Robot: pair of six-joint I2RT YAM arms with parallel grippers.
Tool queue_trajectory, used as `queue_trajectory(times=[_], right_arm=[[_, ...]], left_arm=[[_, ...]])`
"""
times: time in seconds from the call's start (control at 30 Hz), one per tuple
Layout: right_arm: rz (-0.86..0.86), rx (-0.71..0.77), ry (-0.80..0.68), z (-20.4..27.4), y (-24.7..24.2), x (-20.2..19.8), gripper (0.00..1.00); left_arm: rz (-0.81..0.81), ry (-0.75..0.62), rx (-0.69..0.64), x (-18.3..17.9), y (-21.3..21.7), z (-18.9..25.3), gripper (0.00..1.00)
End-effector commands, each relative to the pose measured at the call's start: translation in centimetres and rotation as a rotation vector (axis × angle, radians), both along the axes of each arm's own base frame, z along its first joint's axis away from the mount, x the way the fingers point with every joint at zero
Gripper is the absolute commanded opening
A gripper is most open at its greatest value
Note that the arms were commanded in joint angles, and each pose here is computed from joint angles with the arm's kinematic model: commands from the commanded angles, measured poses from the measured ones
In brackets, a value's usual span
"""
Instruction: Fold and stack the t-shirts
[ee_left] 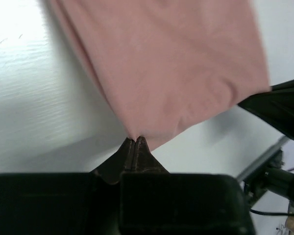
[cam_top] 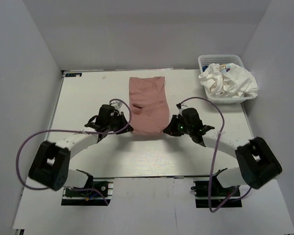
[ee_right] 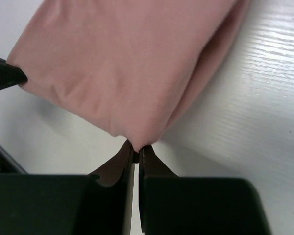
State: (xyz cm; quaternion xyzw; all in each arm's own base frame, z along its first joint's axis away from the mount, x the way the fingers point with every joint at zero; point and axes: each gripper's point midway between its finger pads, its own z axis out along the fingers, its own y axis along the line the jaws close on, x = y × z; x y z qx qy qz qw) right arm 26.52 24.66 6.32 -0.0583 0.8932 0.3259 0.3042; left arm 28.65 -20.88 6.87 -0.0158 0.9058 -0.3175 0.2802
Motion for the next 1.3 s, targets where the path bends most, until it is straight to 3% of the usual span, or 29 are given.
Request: queue_trajectory(times=[0.0, 0.2, 0.27, 0.47, 0.9, 1.0, 1.13, 1.2, 1.27], right_arm=[[0.058, 0.027, -0.066, 2.9, 0.8, -1.4, 0.00], [0.003, 0.058, -0.207, 10.1, 1.1, 0.7, 0.00], [-0.024, 0.056, -0.220, 10.7, 1.1, 1.7, 0.00], [-0.106, 0.036, -0.282, 14.9, 1.5, 5.9, 0.00], [-0.057, 0.096, -0.219, 16.6, 3.3, 15.6, 0.00], [0.039, 0.163, -0.158, 15.6, 4.6, 16.9, 0.00], [0.041, 0.195, -0.134, 13.7, 4.6, 21.6, 0.00], [0.022, 0.186, -0.081, 10.1, 4.0, 23.7, 0.00], [0.002, 0.208, -0.138, 11.9, 3.6, 26.5, 0.00]], left_arm=[[-0.050, -0.103, -0.064, -1.2, -0.7, 4.6, 0.00], [0.010, -0.260, -0.084, 0.0, 0.1, 10.2, 0.00], [0.058, -0.342, -0.078, 1.8, 0.4, 12.9, 0.00], [0.231, -0.415, -0.007, 6.7, 2.4, 16.5, 0.00], [0.335, -0.416, 0.072, 17.6, 3.0, 17.2, 0.00], [0.346, -0.387, 0.081, 20.5, 3.4, 15.7, 0.00], [0.330, -0.347, 0.075, 24.4, 3.0, 13.1, 0.00], [0.333, -0.331, 0.070, 26.9, 3.4, 11.3, 0.00], [0.332, -0.336, 0.048, 28.7, 3.1, 11.2, 0.00]])
